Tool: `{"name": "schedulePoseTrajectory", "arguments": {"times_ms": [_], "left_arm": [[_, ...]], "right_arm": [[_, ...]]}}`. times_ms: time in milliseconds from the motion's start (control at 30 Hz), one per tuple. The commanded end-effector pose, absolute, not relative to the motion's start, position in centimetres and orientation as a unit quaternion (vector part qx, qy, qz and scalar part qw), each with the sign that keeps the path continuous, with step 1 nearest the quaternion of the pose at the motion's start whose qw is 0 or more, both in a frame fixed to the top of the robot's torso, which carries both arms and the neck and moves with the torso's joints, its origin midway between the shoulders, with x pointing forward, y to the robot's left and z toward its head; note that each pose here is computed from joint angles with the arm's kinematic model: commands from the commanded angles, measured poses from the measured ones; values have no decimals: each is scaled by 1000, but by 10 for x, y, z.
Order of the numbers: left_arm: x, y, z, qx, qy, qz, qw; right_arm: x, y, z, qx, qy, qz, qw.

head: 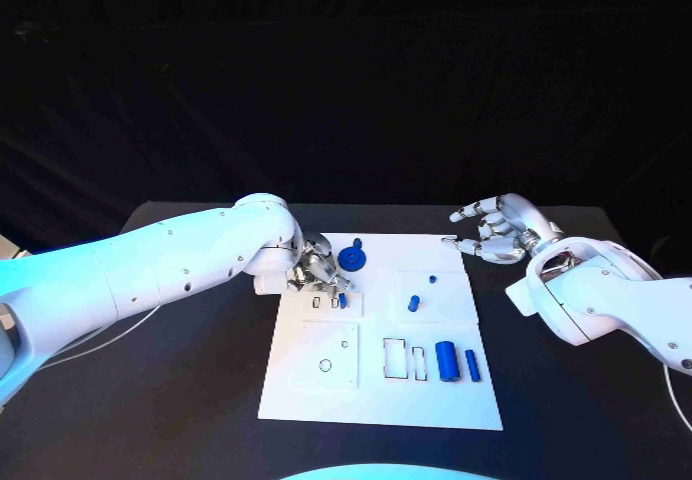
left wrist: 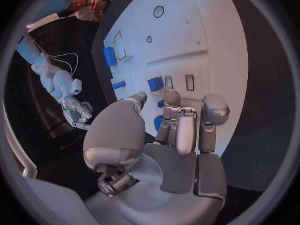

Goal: Assemble the parts on the task board

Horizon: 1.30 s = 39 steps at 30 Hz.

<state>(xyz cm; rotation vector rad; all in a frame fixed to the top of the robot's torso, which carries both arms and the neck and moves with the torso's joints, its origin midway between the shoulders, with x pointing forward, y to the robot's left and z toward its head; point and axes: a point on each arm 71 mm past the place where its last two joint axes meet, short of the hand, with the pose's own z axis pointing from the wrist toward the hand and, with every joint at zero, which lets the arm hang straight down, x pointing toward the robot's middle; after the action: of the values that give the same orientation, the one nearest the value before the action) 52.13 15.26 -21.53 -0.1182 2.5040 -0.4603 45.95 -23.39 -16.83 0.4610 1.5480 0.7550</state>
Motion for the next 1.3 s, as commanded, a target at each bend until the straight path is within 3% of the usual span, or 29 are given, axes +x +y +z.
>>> {"name": "schedulePoseTrajectory", "arguments": {"times_ms": [33,1300], "left_arm": [[520,149,-214,-31,944,-170,281],[517,140,-217,-32,947,-185,261]], "right_arm": [[459,-233,-168,200,676,331,628],[463,-229,-171,201,684,325,621]]}}
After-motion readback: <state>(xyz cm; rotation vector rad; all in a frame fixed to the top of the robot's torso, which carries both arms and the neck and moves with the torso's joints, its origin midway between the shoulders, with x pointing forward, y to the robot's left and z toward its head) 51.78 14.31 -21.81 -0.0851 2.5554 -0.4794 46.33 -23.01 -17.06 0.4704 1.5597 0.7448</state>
